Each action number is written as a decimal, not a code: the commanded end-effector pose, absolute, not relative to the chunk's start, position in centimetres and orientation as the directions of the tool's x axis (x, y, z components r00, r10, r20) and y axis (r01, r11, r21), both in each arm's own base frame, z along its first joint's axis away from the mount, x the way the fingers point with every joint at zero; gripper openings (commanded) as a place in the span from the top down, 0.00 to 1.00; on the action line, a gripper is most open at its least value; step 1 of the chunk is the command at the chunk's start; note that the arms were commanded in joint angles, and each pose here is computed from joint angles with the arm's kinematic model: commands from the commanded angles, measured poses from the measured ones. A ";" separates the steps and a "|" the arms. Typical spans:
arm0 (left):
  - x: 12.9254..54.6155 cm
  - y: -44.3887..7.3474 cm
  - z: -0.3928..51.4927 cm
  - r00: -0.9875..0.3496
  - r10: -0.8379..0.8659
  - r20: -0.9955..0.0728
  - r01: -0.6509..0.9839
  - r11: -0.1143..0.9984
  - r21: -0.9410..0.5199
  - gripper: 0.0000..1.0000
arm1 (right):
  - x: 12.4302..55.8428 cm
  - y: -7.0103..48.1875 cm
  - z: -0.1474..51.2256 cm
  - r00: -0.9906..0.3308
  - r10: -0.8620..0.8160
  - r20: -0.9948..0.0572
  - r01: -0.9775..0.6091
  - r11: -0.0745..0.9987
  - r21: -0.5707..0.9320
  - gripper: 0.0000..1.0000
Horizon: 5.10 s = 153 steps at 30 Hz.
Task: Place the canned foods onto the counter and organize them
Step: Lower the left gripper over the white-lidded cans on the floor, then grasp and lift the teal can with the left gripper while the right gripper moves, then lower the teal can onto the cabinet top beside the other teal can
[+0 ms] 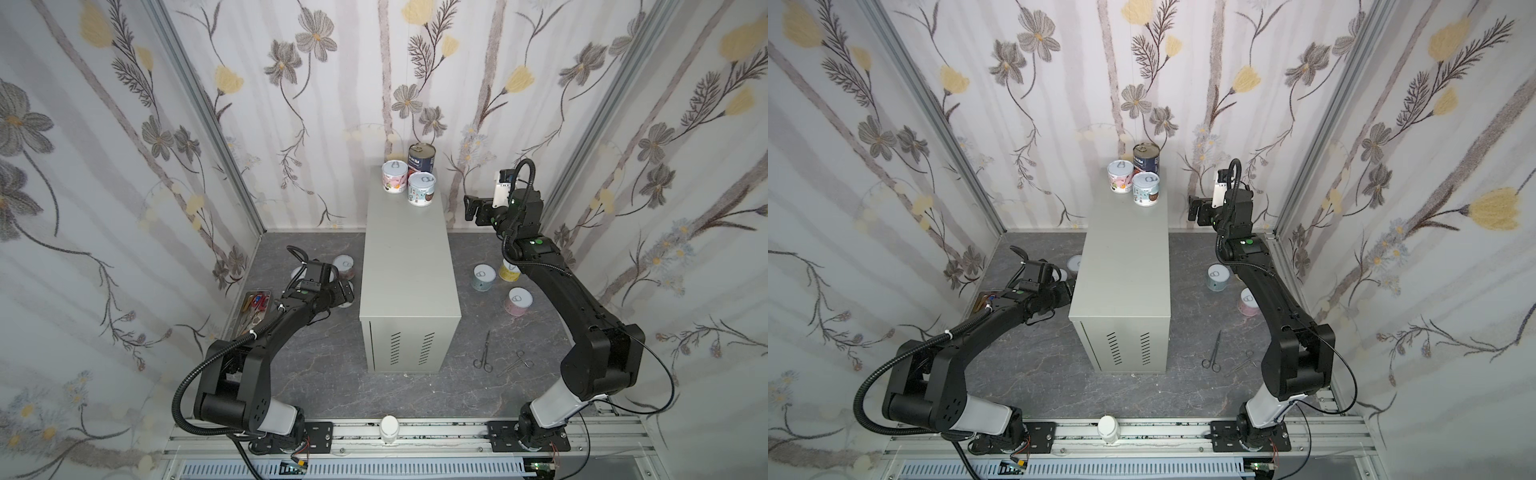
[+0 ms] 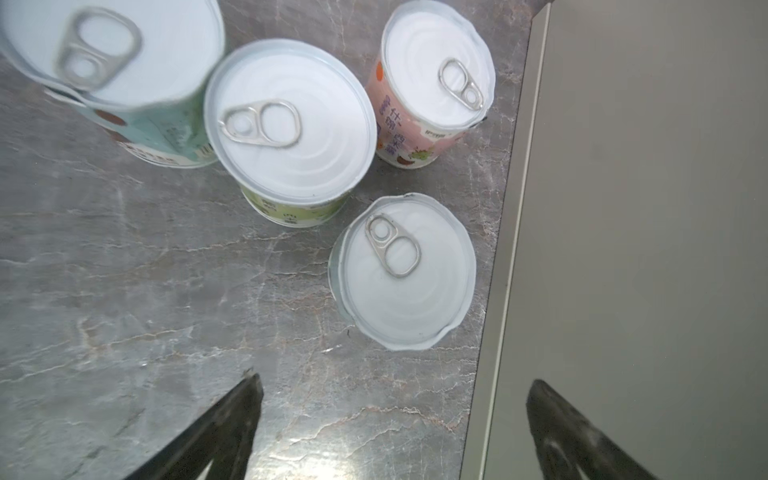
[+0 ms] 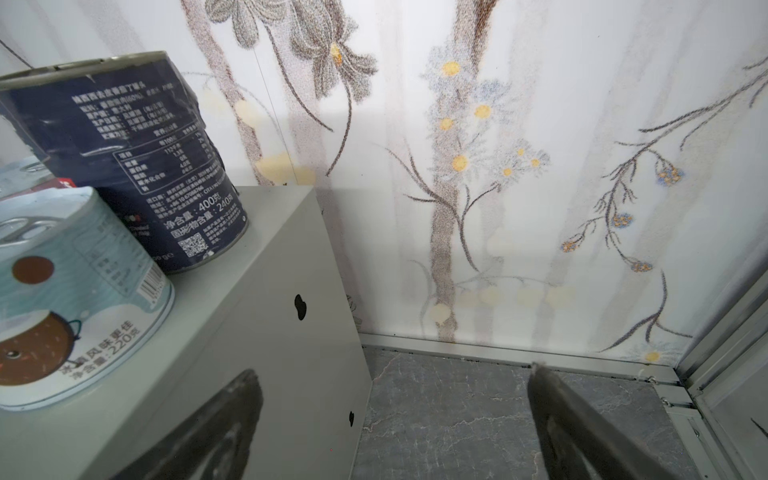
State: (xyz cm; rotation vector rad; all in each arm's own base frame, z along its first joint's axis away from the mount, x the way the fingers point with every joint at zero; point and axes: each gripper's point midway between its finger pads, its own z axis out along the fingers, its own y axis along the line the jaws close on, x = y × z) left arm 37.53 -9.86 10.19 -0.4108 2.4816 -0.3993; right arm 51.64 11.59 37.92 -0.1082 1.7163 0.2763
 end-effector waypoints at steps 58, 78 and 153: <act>40.5 -8.3 22.4 -0.667 -0.182 -0.723 -0.124 0.983 -0.133 0.53 | 49.7 12.1 39.5 -0.131 0.154 -0.979 -0.279 0.942 0.186 0.00; 37.3 -12.2 39.8 -0.495 -0.082 -0.865 0.152 0.972 -0.180 0.53 | 41.3 13.9 43.1 -0.068 0.103 -0.992 -0.356 0.927 0.121 0.00; 31.3 -23.0 40.4 -0.384 0.083 -0.920 0.507 0.851 -0.135 0.25 | 31.7 20.2 41.6 -0.096 -0.005 -0.995 -0.492 0.870 0.043 0.00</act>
